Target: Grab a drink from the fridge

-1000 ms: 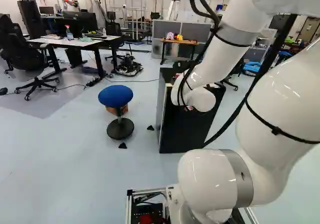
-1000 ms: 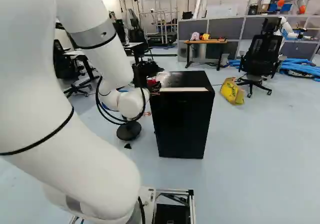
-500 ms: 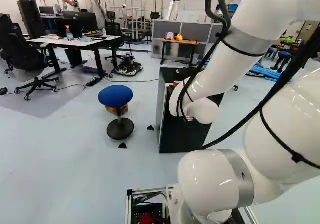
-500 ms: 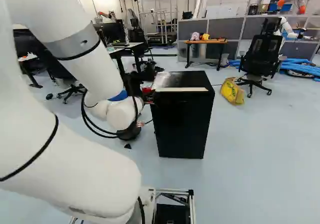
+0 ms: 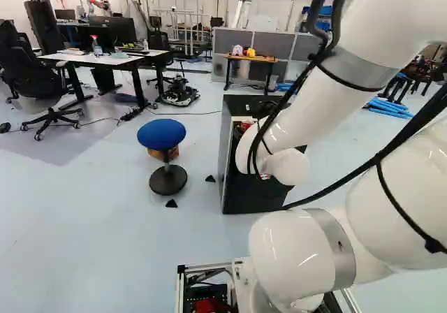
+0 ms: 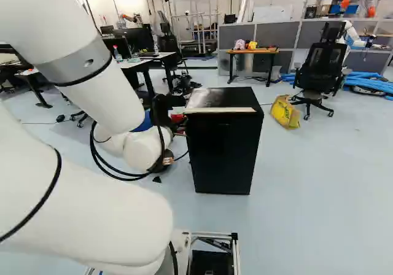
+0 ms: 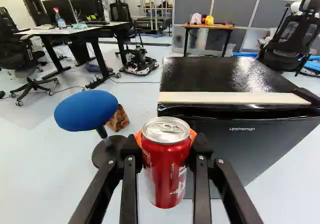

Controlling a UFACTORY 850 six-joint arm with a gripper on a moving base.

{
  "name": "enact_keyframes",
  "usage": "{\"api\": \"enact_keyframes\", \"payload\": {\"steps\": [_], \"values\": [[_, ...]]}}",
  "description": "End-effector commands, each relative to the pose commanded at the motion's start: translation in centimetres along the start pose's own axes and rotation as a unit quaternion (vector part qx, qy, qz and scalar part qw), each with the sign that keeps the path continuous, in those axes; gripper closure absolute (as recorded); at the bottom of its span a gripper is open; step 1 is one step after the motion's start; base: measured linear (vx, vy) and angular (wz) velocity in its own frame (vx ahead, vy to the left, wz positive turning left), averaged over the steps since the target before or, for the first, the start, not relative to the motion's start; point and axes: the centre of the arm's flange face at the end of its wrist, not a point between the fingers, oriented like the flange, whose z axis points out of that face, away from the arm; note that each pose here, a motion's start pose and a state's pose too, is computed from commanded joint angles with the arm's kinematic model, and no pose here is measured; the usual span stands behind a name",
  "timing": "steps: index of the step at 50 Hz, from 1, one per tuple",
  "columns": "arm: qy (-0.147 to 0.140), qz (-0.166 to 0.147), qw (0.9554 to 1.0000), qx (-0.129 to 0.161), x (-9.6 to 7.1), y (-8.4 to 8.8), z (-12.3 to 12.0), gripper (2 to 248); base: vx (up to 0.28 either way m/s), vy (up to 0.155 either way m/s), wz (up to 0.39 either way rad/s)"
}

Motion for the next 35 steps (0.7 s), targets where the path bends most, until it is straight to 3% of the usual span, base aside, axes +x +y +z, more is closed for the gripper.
{"api": "enact_keyframes", "payload": {"steps": [35], "values": [[-0.001, 0.000, 1.0000, 0.000, -0.17, -0.06, -0.20, 150, 0.000, 0.000, 0.000]]}}
